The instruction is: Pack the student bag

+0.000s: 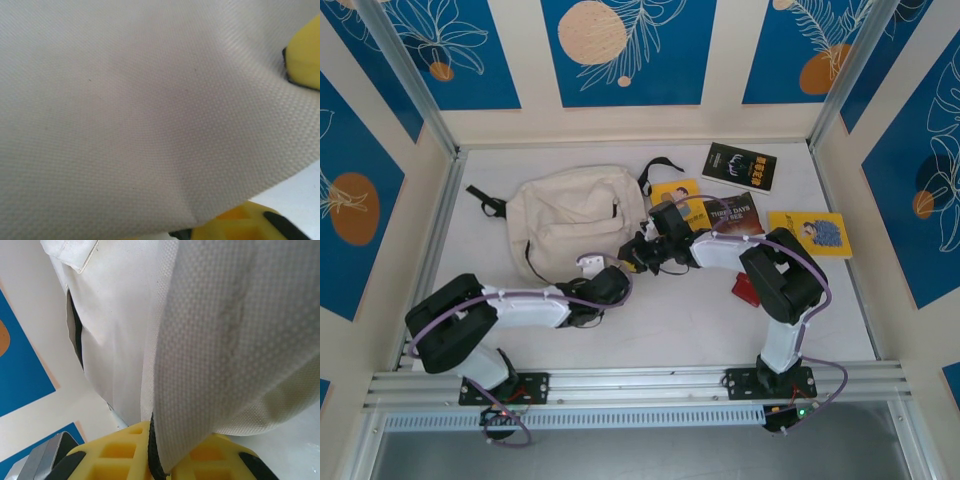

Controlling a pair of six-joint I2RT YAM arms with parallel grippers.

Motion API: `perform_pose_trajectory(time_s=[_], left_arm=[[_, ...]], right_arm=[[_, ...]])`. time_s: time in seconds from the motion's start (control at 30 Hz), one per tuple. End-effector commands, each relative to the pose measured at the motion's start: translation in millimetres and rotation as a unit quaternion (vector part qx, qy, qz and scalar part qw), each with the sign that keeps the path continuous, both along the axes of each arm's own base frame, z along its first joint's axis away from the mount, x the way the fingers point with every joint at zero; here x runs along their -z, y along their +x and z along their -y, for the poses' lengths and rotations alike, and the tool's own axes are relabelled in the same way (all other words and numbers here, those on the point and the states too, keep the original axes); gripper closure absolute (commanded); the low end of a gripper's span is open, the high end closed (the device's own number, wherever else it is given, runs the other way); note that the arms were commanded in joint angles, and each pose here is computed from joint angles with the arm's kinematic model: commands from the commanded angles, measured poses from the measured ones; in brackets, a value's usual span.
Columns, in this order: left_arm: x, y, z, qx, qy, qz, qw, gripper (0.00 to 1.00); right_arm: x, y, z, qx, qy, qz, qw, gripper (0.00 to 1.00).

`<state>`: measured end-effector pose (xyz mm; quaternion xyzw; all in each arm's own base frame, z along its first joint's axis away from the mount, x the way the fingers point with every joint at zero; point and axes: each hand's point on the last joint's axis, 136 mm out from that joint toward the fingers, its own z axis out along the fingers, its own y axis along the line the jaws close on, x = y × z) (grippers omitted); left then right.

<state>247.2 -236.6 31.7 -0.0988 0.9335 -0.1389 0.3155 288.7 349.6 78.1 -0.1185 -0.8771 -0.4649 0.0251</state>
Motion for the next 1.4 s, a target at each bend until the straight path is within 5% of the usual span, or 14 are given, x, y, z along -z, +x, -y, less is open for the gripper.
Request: perform_pose_trajectory(time_s=[0.0, 0.13, 0.23, 0.4, 0.63, 1.03, 1.37], left_arm=[[-12.9, 7.8, -17.7, -0.044, -0.001, 0.028, 0.999, 0.80], [-18.1, 4.3, -27.9, -0.042, 0.021, 0.030, 0.998, 1.00], [-20.5, 0.7, -32.4, -0.023, 0.049, 0.024, 0.998, 1.00], [-31.5, -7.1, -20.2, 0.051, 0.066, 0.007, 0.996, 1.00], [-39.3, -13.2, -14.7, 0.092, 0.067, 0.000, 0.993, 1.00], [-33.3, -18.9, -20.0, 0.096, 0.101, -0.048, 0.989, 1.00], [-27.4, -26.5, -53.6, 0.089, 0.114, -0.114, 0.983, 1.00]], right_arm=[[-0.5, -5.5, -7.0, -0.012, 0.002, -0.015, 1.000, 0.83], [7.8, -4.0, -0.9, -0.001, -0.026, -0.013, 1.000, 0.83], [14.5, -1.7, 4.9, 0.014, -0.050, -0.014, 0.999, 0.79], [14.5, 4.5, 8.2, 0.048, -0.057, -0.024, 0.997, 0.55], [7.2, 15.4, 0.0, 0.068, -0.038, -0.030, 0.996, 0.50], [29.6, 27.9, 30.2, 0.093, -0.125, -0.007, 0.988, 0.87], [36.3, 75.8, 69.0, 0.101, -0.187, 0.055, 0.976, 0.89]])
